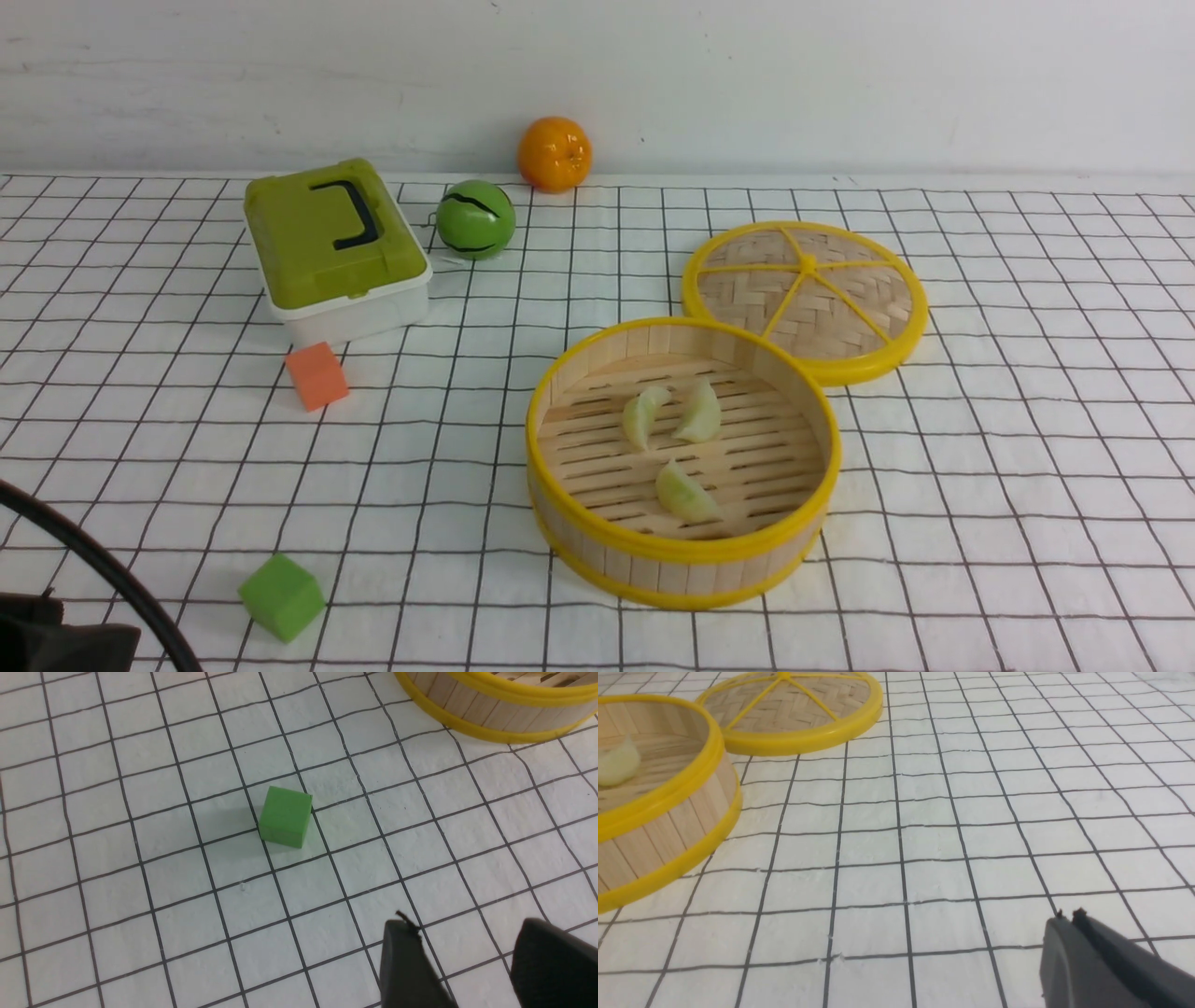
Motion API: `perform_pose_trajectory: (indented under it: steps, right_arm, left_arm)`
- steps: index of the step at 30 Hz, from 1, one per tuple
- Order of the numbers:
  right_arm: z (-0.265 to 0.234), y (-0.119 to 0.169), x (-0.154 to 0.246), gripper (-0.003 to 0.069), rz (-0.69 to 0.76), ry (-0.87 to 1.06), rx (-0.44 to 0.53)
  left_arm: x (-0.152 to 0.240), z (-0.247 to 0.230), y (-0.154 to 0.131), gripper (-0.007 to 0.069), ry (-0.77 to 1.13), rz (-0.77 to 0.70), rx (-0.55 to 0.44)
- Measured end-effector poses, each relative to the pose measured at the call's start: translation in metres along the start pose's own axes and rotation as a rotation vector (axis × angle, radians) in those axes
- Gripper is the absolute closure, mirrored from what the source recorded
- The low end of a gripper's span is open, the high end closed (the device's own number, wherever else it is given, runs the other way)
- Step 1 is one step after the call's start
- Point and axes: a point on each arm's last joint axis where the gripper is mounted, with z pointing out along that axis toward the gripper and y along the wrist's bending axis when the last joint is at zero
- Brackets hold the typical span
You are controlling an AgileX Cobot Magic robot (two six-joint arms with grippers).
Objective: Put the dumplings into the steamer on the table with the white tablecloth.
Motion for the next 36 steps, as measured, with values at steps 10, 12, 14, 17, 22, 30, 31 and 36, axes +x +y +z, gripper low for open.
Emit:
perform_pose_trajectory:
  steps: [10, 12, 14, 17, 22, 30, 31, 36]
  right_arm:
    - [-0.0003, 0.0002, 0.0005, 0.068, -0.002, 0.013, -0.004]
    - [-0.0003, 0.0002, 0.0005, 0.0678, -0.002, 0.013, -0.004]
    - [-0.0003, 0.0002, 0.0005, 0.0676, -0.002, 0.013, -0.004]
    - [-0.0003, 0.0002, 0.0005, 0.0675, -0.002, 0.013, -0.004]
    - [-0.0003, 0.0002, 0.0005, 0.0671, -0.002, 0.013, -0.004]
    - [-0.0003, 0.0002, 0.0005, 0.0663, -0.002, 0.013, -0.004]
    - [-0.0003, 0.0002, 0.0005, 0.0663, -0.002, 0.013, -0.004]
    - [-0.0003, 0.0002, 0.0005, 0.0663, -0.002, 0.013, -0.004]
  left_arm:
    - [0.0, 0.0, 0.0001, 0.0309, 0.0, 0.0, -0.001]
    - [0.0, 0.0, 0.0001, 0.0309, 0.0, 0.0, -0.001]
    - [0.0, 0.0, 0.0001, 0.0309, 0.0, 0.0, -0.001]
    - [0.0, 0.0, 0.0001, 0.0309, 0.0, 0.0, -0.001]
    - [0.0, 0.0, 0.0001, 0.0309, 0.0, 0.0, -0.001]
    - [0.0, 0.0, 0.0001, 0.0309, 0.0, 0.0, -0.001]
    - [0.0, 0.0, 0.0001, 0.0309, 0.0, 0.0, -0.001]
    - [0.0026, 0.0038, -0.0002, 0.0314, -0.002, 0.004, 0.002]
